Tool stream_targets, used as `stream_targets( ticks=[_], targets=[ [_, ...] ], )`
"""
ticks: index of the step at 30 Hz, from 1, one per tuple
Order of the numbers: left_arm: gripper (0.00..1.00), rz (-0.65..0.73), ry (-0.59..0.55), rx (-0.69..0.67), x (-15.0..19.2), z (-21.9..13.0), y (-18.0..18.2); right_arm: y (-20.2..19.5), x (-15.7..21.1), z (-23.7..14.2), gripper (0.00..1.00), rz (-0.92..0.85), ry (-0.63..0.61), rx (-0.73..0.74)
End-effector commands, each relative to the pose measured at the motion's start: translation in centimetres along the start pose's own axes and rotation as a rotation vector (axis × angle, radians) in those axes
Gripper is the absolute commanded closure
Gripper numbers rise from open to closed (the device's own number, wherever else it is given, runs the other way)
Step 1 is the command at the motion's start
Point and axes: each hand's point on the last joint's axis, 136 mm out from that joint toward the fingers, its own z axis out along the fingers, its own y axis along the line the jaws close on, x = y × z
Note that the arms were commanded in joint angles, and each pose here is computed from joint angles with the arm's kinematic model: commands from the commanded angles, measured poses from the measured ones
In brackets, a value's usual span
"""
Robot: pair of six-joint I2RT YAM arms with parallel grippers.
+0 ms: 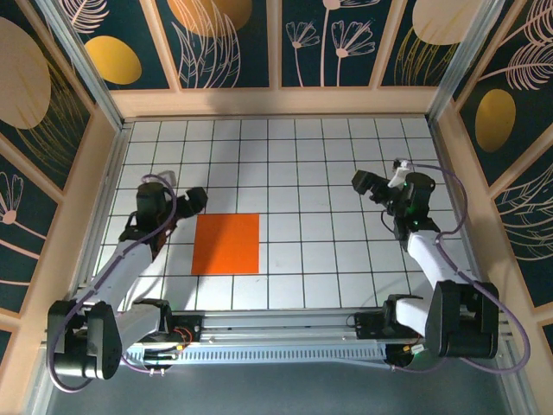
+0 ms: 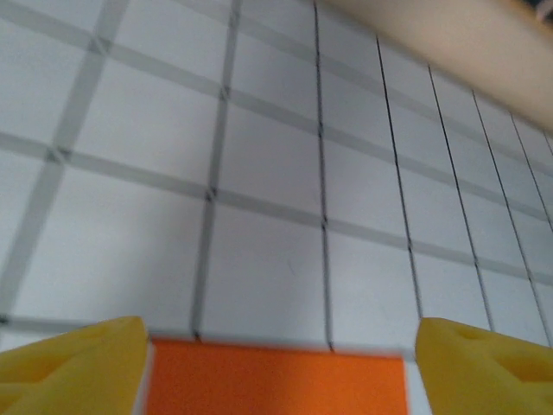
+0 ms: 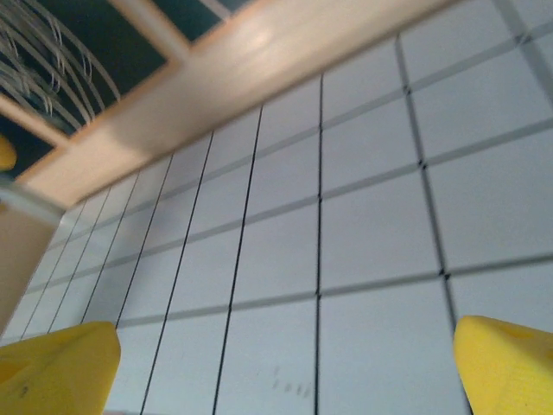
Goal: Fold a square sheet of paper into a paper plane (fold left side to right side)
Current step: Move the square sheet of paper to the center of the table.
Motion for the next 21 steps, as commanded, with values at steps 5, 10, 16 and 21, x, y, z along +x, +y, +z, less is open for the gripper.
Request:
stream_targets(
  ticks=[5,10,16,21],
  targets=[
    [0.48,-0.155,0.422,0.048,11.6,0.6,-1.3,3.2,3.8,2.6,0.03,0.038,0.239,-0.086],
    [0.62,-0.174,0.486,0.061,13.8,0.9,-1.2,3.8,4.3,3.4,0.03,0.023,0.259,-0.088],
    [0.68,-0.181,0.555,0.011,16.1,1.9,0.1,3.4,4.3,3.5,0.03,0.012,0.257,-0.058],
    [0.71,-0.197,0.570,0.017,16.9,2.9,-0.3,3.1,4.3,3.4,0.03,0.003,0.256,-0.040]
  ],
)
